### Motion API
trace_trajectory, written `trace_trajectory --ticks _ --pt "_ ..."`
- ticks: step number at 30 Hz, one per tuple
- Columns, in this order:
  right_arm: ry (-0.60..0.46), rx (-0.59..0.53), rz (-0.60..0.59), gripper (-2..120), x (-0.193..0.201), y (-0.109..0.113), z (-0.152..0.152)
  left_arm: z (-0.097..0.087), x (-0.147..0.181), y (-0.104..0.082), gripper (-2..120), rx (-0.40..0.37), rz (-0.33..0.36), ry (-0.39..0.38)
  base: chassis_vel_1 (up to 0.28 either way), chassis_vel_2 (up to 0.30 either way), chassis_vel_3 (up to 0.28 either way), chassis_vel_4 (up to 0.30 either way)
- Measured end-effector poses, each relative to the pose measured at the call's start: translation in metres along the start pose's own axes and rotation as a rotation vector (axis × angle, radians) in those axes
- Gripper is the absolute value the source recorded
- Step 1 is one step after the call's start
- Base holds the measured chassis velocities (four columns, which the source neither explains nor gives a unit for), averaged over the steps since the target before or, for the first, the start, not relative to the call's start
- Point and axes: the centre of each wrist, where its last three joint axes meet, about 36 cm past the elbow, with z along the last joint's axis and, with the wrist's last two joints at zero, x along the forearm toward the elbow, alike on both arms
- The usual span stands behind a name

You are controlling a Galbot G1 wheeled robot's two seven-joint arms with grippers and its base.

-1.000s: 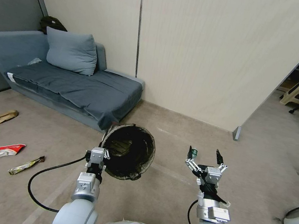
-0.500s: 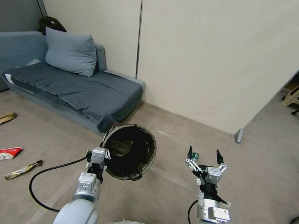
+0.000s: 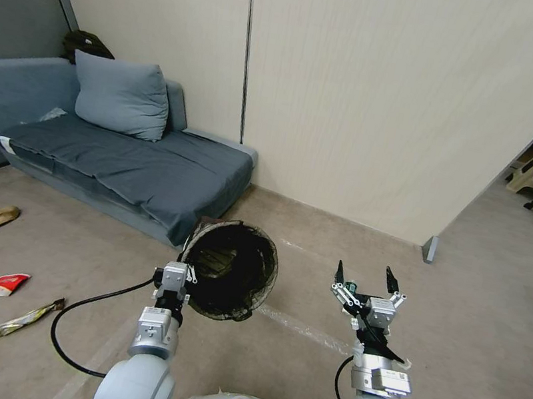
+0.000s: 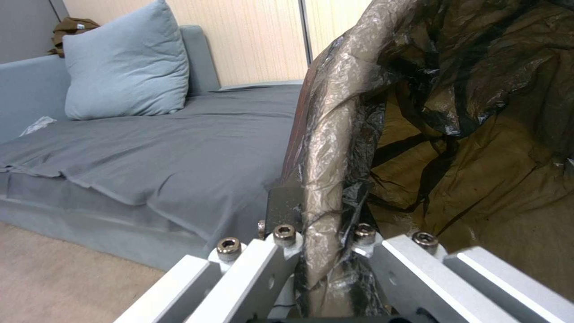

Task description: Pick up the trash bin, then pick up the garbage from the floor and place it into the trash bin.

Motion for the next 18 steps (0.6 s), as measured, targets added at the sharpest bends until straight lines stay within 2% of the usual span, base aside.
trace_trajectory --ticks 7,18 --pt "-0.002 0.002 -0.001 100 -0.0003 0.0003 0.0028 0.0013 -0.0005 -0.0008 0 -0.003 -0.002 0.002 -0.079 0.086 0.08 -0.074" --pt "-0.031 0.012 -0.017 100 -0.0007 0.001 0.0049 0.002 -0.0001 -0.0021 0 -0.004 0.0 -0.004 0.0 0.0 0.0 0.0"
